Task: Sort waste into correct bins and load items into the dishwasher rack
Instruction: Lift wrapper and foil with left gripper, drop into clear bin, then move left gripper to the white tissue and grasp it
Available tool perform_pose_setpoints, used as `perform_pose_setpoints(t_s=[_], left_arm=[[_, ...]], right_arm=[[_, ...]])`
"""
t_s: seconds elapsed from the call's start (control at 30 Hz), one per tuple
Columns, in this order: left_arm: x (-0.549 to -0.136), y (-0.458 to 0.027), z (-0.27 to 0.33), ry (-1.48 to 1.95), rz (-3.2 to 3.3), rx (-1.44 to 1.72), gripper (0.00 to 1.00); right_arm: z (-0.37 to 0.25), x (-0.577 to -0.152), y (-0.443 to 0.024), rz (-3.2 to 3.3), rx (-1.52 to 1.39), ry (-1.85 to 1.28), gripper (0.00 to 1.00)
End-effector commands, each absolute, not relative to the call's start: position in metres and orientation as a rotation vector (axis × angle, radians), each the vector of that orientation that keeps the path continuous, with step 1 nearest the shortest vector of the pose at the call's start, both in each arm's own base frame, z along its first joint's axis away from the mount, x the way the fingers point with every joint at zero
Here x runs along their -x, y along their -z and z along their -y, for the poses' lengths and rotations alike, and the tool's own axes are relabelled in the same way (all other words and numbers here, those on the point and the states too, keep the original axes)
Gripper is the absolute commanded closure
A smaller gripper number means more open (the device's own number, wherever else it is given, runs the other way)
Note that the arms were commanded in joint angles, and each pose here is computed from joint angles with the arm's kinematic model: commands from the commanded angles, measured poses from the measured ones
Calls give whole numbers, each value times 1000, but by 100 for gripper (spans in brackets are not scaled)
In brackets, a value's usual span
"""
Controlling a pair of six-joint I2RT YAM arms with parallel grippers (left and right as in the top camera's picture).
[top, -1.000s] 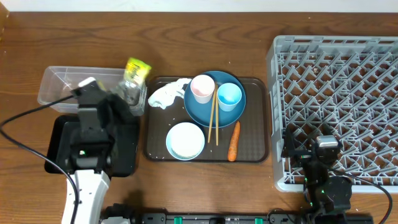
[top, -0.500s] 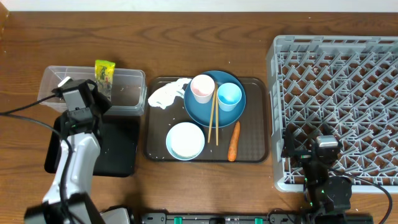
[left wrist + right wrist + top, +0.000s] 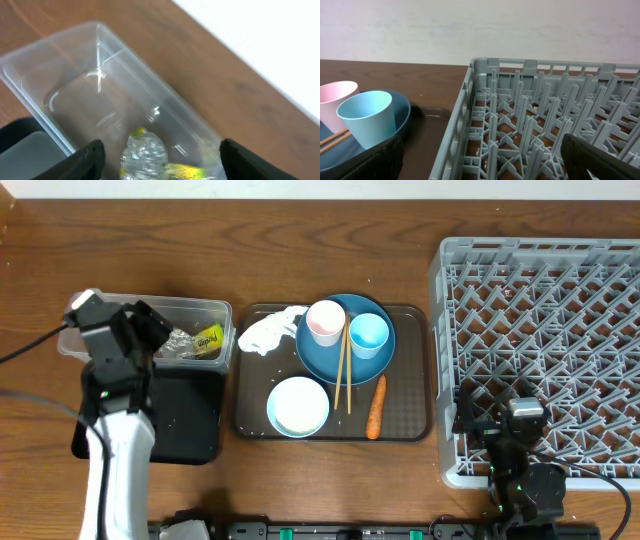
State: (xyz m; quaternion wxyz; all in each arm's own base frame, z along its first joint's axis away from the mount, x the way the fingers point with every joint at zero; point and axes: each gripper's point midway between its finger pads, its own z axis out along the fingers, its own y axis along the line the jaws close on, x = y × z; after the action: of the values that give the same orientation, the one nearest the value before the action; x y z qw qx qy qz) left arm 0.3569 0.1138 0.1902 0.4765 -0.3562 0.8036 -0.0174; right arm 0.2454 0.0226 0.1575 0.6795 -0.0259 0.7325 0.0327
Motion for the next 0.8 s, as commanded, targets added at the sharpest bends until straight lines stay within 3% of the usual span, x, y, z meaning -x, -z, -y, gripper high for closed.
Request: perform_pose_setpoints(t_s=[0.0,0.23,0.5,0.77], left_arm=[[-350,-214,-99,120,-1957,822,33],[-312,-175,-60,178,-2224,809,35],[-327,-149,15,354,-2422,400,35],[-356,-114,21,158,-2459,299,35]], right_arm=[[-19,-246,-156,-1648,39,-64,1],[-19,-246,-156,-1648,39,-64,1],[-19,-246,-156,-1648,39,-64,1],[-19,-246,-156,-1648,39,-64,1]])
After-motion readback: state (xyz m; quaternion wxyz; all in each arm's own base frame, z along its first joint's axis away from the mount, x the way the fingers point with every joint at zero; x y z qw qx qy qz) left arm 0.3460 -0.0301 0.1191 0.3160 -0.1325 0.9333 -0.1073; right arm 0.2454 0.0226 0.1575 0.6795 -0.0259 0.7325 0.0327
